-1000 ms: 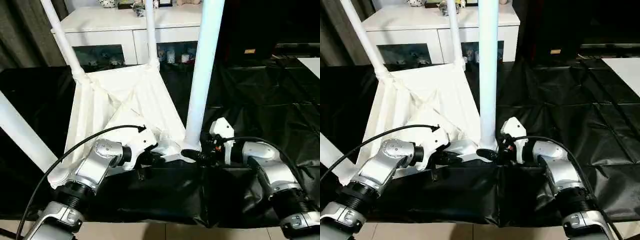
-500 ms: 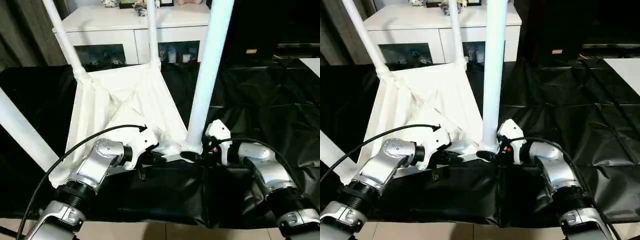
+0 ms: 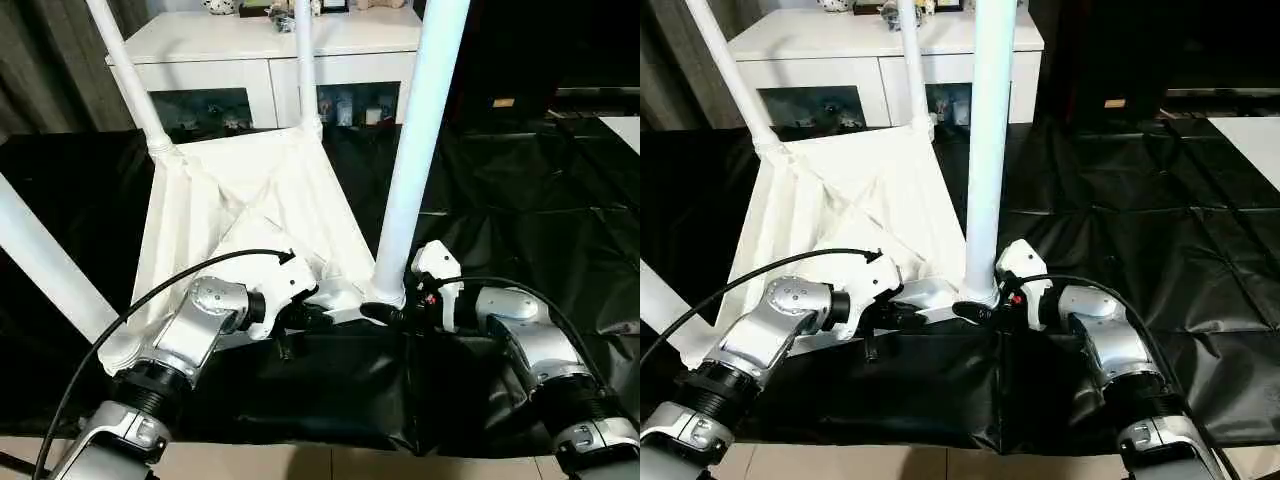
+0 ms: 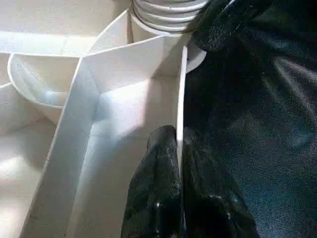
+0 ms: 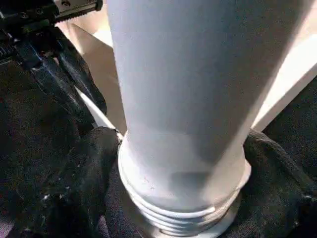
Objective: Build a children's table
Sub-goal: Rotate leg to tighten
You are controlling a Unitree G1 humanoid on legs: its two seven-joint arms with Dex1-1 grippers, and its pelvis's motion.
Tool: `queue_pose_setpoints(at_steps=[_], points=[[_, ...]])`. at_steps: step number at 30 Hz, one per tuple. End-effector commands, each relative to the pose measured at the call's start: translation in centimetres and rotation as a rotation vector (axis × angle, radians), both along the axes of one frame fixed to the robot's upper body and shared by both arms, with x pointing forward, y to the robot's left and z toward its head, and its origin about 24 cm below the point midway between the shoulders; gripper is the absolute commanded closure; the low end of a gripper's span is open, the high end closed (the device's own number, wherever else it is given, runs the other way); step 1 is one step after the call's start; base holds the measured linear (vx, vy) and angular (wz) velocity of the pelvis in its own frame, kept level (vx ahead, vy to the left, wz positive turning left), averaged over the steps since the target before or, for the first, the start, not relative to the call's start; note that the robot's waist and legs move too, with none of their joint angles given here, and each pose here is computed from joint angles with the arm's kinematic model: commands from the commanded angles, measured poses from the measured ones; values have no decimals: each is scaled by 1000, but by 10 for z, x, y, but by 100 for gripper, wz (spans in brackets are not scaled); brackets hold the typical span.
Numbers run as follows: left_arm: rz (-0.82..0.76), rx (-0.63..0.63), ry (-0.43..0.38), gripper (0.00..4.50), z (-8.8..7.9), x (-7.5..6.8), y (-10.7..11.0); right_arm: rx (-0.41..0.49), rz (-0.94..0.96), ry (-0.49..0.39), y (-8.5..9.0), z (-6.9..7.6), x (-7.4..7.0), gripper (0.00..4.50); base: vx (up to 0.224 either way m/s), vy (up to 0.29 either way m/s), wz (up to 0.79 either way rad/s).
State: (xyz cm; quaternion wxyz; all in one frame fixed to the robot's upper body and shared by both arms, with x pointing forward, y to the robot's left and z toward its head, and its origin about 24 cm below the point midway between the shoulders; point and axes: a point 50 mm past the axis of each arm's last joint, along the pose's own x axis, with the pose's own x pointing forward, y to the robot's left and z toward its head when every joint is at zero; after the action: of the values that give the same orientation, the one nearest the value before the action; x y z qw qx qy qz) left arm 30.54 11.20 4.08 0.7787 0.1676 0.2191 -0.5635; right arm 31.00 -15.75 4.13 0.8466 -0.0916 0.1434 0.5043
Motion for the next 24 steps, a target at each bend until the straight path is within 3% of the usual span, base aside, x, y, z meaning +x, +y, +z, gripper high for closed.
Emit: queue_pose_setpoints(at_steps=[1,12,24], points=[[7,-12,66,450,-14,-7,1,15,1,-5,-1,5,2,80,0,0,0],[2,-13,72,450,-14,-8,3,26,0,-3,-5,5,1,166,0,0,0],[1,-12,82,450,-15,-10,5,29,18,1,0,2,-2,178,0,0,0]])
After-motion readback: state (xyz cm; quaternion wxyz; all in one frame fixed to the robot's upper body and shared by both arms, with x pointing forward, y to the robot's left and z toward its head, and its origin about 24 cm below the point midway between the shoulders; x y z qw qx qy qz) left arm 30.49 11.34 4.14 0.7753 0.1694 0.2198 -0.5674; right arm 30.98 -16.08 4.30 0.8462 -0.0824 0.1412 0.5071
